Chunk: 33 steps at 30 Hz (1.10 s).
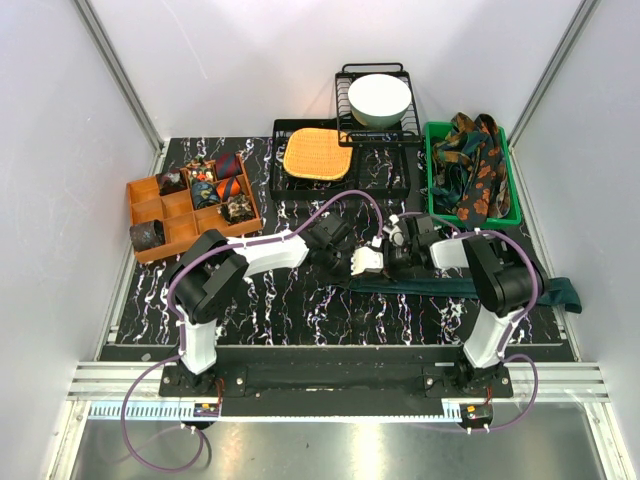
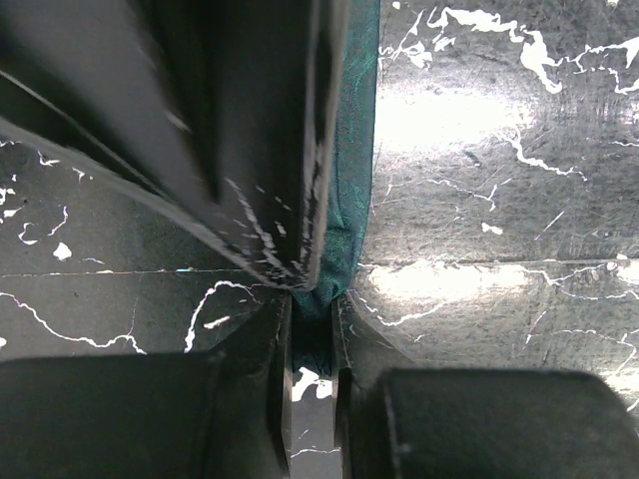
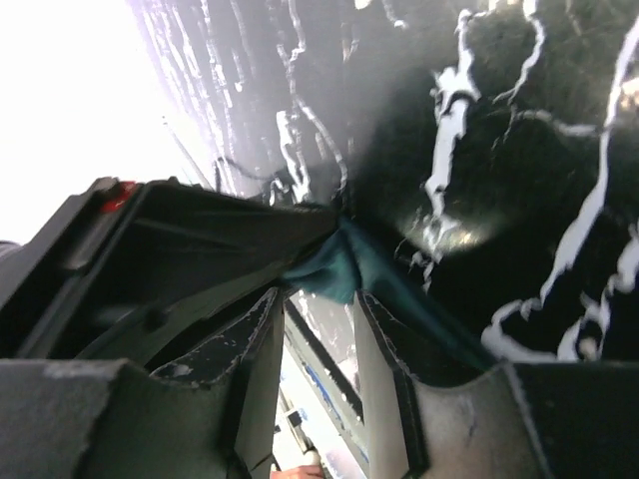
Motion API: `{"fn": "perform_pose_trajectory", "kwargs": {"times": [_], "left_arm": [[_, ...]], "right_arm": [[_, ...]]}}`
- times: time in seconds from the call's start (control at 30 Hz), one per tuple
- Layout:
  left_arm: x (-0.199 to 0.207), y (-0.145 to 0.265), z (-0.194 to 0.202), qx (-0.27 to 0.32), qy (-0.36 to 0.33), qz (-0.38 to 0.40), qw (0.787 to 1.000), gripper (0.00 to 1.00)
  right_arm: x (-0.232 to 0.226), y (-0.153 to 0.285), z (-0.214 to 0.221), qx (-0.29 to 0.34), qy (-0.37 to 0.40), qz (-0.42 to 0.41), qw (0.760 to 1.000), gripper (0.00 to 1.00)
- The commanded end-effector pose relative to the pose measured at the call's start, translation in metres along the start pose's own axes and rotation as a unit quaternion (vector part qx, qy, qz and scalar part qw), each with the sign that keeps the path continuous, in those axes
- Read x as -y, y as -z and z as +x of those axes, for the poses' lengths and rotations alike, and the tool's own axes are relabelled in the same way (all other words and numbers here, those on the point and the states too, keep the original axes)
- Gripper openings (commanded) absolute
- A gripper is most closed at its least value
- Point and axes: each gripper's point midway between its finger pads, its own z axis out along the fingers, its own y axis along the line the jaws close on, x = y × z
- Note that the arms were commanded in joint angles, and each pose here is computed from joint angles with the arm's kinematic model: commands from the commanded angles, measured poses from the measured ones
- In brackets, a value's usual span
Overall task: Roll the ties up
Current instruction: Roll the tie at the center of the board.
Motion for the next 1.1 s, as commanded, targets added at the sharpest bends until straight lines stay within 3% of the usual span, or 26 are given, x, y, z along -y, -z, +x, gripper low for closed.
{"fn": "perform_pose_trajectory", "kwargs": {"times": [0.0, 0.23, 0.43, 0.5, 0.6, 0.63, 0.73, 0.77, 0.8, 0.97, 1.07], "left_arm": [[0.007, -0.004, 0.029, -0.054, 0.033, 0.009, 0.998, 0.00], [0.008, -0.007, 0.033, -0.055, 0.042, 0.012, 0.998, 0.00], [0.009, -0.008, 0.034, -0.052, 0.048, 0.015, 0.997, 0.00], [0.007, -0.008, 0.035, -0.051, 0.050, 0.014, 0.997, 0.00], [0.009, -0.010, 0.037, -0.050, 0.055, 0.019, 0.997, 0.00], [0.010, -0.011, 0.038, -0.051, 0.055, 0.021, 0.997, 0.00], [0.011, -0.010, 0.037, -0.045, 0.058, 0.020, 0.997, 0.01], [0.011, -0.010, 0.036, -0.044, 0.058, 0.019, 0.997, 0.03], [0.011, -0.009, 0.035, -0.042, 0.059, 0.019, 0.997, 0.06], [0.011, -0.005, 0.035, -0.013, 0.072, 0.019, 0.997, 0.45], [0.005, 0.000, 0.028, 0.024, 0.071, 0.007, 0.997, 0.56]], "right_arm": [[-0.006, -0.014, -0.005, 0.010, 0.025, -0.021, 0.999, 0.40], [-0.001, -0.022, 0.001, 0.006, 0.038, -0.020, 0.999, 0.42], [0.006, -0.028, 0.006, -0.014, 0.025, -0.011, 1.000, 0.39], [0.007, -0.028, 0.006, -0.014, 0.026, -0.008, 1.000, 0.28], [0.013, -0.030, 0.005, -0.016, 0.023, 0.004, 1.000, 0.20], [0.015, -0.030, 0.005, -0.019, 0.023, 0.007, 1.000, 0.12], [0.018, -0.030, 0.007, -0.027, 0.020, 0.018, 0.999, 0.00], [0.020, -0.029, 0.006, -0.028, 0.023, 0.025, 0.999, 0.00], [0.020, -0.029, 0.006, -0.028, 0.026, 0.029, 0.999, 0.00], [0.032, -0.025, 0.005, -0.027, 0.023, 0.062, 0.997, 0.00], [0.041, -0.025, 0.007, -0.034, 0.011, 0.085, 0.996, 0.00]]}}
